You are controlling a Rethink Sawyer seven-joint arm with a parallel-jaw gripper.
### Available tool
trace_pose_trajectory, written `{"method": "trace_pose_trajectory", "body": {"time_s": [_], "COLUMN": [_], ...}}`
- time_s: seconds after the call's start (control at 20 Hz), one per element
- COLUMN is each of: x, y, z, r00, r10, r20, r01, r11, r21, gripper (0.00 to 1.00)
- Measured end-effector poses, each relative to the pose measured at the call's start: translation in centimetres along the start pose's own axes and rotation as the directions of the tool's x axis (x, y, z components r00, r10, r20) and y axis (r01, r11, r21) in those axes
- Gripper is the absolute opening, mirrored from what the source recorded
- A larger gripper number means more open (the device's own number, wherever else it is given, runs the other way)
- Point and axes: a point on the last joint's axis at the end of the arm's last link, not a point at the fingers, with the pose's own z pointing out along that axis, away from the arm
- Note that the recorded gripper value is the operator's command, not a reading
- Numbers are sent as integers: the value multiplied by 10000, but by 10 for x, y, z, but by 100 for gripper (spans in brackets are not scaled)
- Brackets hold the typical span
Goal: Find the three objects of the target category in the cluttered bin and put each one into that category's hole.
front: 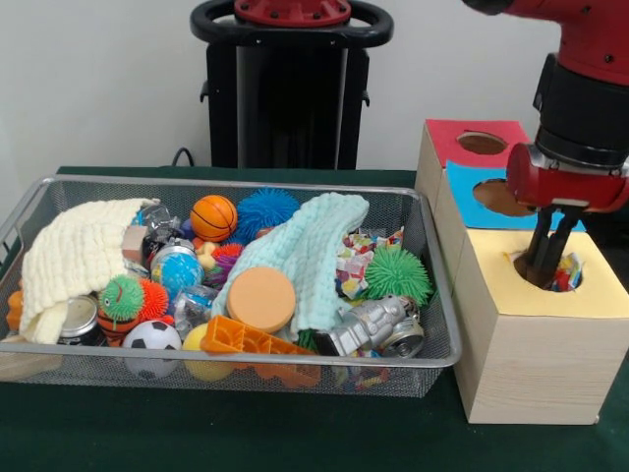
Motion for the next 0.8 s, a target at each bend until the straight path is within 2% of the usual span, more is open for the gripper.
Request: {"method": "trace_pose_trajectory", "body": {"time_s": [0.3, 0.8], "x": [4, 0], "y": [11, 10], "z": [18, 17], "r00": [10000, 9998], "r10": [2, 204], "r20": [-29, -39], "r01": [-3, -205], "r11": [9997, 9990], "r21": [-224, -390], "gripper": [0, 0]}}
